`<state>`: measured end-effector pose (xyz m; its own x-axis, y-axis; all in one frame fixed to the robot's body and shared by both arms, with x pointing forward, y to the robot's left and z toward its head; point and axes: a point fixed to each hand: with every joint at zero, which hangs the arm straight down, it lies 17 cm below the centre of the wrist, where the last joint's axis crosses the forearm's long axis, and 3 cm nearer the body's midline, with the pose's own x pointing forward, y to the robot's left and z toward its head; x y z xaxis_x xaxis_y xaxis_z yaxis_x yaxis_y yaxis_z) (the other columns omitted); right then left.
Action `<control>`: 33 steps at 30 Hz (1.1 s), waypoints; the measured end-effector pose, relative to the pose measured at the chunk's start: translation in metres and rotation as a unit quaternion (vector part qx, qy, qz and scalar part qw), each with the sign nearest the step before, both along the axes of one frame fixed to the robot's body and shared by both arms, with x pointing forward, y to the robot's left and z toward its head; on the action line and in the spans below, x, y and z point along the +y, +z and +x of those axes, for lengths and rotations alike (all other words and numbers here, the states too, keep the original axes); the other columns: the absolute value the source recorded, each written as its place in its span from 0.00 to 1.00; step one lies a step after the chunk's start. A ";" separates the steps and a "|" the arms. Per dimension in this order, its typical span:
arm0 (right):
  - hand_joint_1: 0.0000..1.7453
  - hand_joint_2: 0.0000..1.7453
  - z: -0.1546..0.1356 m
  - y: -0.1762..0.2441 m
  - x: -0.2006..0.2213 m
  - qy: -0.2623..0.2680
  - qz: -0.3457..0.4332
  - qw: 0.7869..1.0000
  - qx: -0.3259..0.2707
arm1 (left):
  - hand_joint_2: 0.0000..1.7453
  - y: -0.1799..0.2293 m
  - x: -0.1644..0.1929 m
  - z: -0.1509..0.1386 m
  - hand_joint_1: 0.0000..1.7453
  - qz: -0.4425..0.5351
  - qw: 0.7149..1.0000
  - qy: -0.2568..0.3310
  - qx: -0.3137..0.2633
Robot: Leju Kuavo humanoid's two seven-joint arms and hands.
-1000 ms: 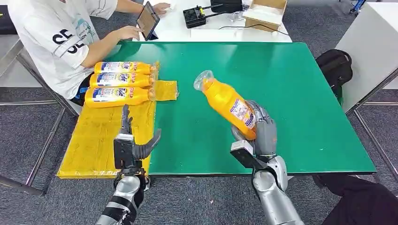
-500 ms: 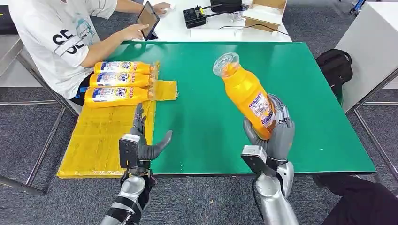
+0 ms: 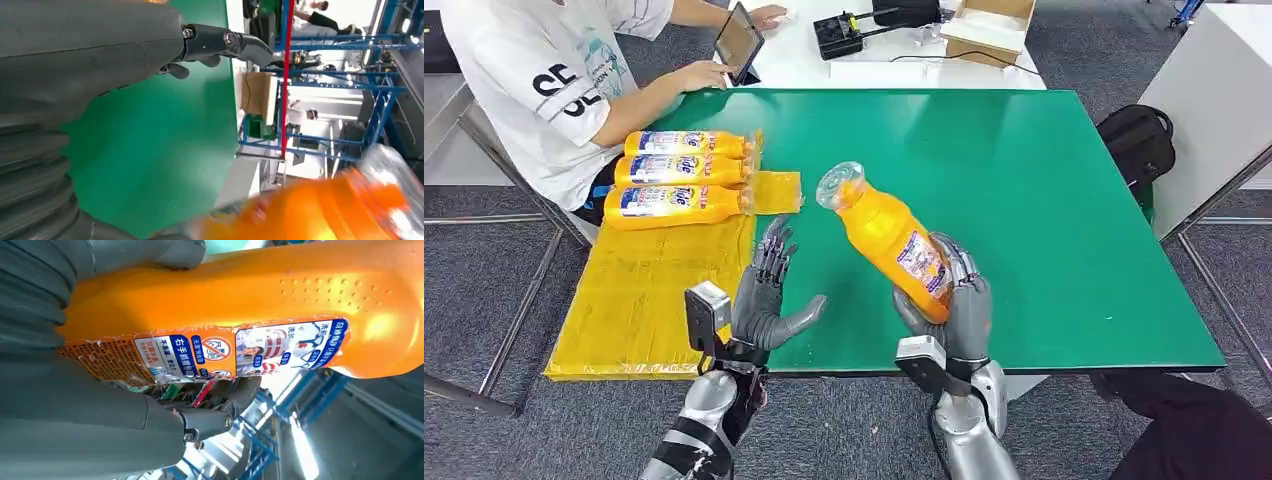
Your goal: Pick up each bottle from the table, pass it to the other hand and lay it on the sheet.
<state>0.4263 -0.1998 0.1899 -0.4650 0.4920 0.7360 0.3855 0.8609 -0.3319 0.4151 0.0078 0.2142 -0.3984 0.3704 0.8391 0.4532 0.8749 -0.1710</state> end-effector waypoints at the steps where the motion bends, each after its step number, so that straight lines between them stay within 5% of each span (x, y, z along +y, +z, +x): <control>1: 1.00 1.00 0.001 -0.004 0.003 0.002 0.000 1.000 0.005 | 1.00 0.001 -0.002 -0.001 0.00 -0.002 1.000 -0.006 0.000; 12: 1.00 1.00 0.002 -0.032 0.052 0.029 -0.010 0.999 0.043 | 1.00 0.004 -0.026 -0.015 0.00 -0.043 0.995 -0.087 0.020; 19: 1.00 1.00 0.002 -0.033 0.059 0.032 -0.012 0.998 0.044 | 1.00 0.003 -0.029 -0.016 0.00 -0.043 0.995 -0.090 0.021; 23: 1.00 1.00 -0.007 -0.022 0.118 0.078 -0.045 0.996 0.025 | 1.00 -0.009 -0.043 -0.017 0.00 -0.029 0.994 -0.096 0.044; 33: 1.00 1.00 -0.017 -0.027 0.164 0.126 -0.070 0.989 0.029 | 1.00 -0.029 -0.034 -0.005 0.00 -0.048 0.993 -0.068 0.088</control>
<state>0.4094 -0.0354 0.1629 -0.5455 0.4644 0.6977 0.1414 0.8715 -0.4695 0.4104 -0.0259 0.1848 -0.1884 0.4926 0.8496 0.5222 0.7829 -0.3381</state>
